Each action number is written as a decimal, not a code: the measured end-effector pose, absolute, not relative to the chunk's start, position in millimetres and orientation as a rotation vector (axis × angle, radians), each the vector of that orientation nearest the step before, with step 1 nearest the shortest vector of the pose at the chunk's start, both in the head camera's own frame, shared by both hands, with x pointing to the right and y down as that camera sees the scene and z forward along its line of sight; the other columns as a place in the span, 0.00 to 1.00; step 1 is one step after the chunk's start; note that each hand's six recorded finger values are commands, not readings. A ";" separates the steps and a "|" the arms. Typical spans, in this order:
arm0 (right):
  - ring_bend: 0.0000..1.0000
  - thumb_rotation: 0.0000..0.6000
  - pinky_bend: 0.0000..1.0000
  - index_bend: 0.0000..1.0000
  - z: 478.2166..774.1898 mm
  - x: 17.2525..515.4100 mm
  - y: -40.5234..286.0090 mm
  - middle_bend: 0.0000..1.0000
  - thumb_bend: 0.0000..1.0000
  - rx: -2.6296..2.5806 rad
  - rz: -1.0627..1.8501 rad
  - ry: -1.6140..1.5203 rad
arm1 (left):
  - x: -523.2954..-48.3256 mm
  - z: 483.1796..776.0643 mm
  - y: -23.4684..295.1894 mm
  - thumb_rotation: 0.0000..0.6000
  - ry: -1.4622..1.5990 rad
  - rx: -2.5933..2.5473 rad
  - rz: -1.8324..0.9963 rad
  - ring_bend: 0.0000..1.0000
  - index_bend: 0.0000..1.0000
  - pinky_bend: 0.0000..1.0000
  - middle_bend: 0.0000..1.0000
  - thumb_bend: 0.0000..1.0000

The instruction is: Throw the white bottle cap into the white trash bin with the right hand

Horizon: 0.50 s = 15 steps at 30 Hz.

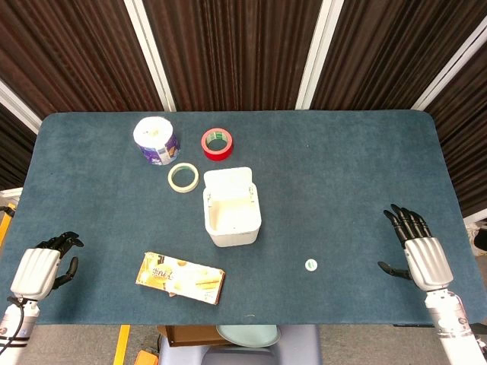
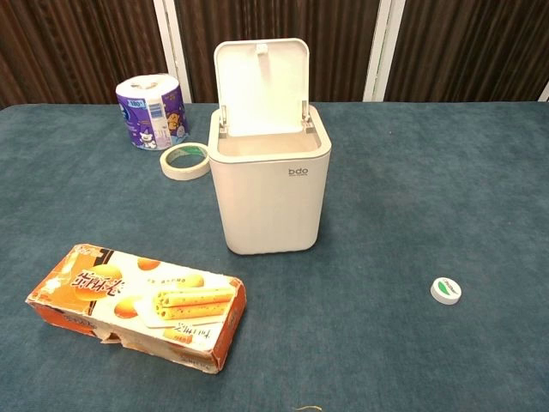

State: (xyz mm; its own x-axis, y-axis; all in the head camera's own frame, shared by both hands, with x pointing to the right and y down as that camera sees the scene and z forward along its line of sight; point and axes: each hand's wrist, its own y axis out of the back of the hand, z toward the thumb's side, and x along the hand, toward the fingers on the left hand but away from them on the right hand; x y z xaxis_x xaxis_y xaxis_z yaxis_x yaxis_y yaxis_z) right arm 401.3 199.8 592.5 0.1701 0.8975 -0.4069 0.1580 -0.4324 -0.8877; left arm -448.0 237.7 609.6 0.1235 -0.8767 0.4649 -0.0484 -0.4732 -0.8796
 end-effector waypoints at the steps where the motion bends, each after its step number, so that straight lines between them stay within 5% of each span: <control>1: 0.05 1.00 0.19 0.16 592.5 401.1 199.8 0.12 0.08 -1.737 1.316 -1.007 | -448.0 609.9 237.8 1.00 0.910 -1.672 -1.434 0.36 0.38 0.49 0.28 0.53; 11: 0.05 1.00 0.19 0.19 589.1 393.0 203.1 0.12 0.08 -1.785 1.230 -0.986 | -448.5 609.8 237.4 1.00 0.913 -1.668 -1.438 0.36 0.38 0.49 0.28 0.53; 15: 0.17 1.00 0.32 0.25 588.0 385.5 206.4 0.24 0.08 -1.834 1.162 -0.942 | -450.2 611.2 237.9 1.00 0.910 -1.670 -1.452 0.36 0.38 0.49 0.28 0.53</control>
State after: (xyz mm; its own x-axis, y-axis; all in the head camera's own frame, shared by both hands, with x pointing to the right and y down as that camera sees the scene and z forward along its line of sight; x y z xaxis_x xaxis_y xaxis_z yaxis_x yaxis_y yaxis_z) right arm 385.5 206.4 588.0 0.3151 0.8724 -0.3736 0.1858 -0.4427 -0.8772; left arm -450.2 237.9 611.2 0.1112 -0.8731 0.4748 -0.0466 -0.4818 -0.8751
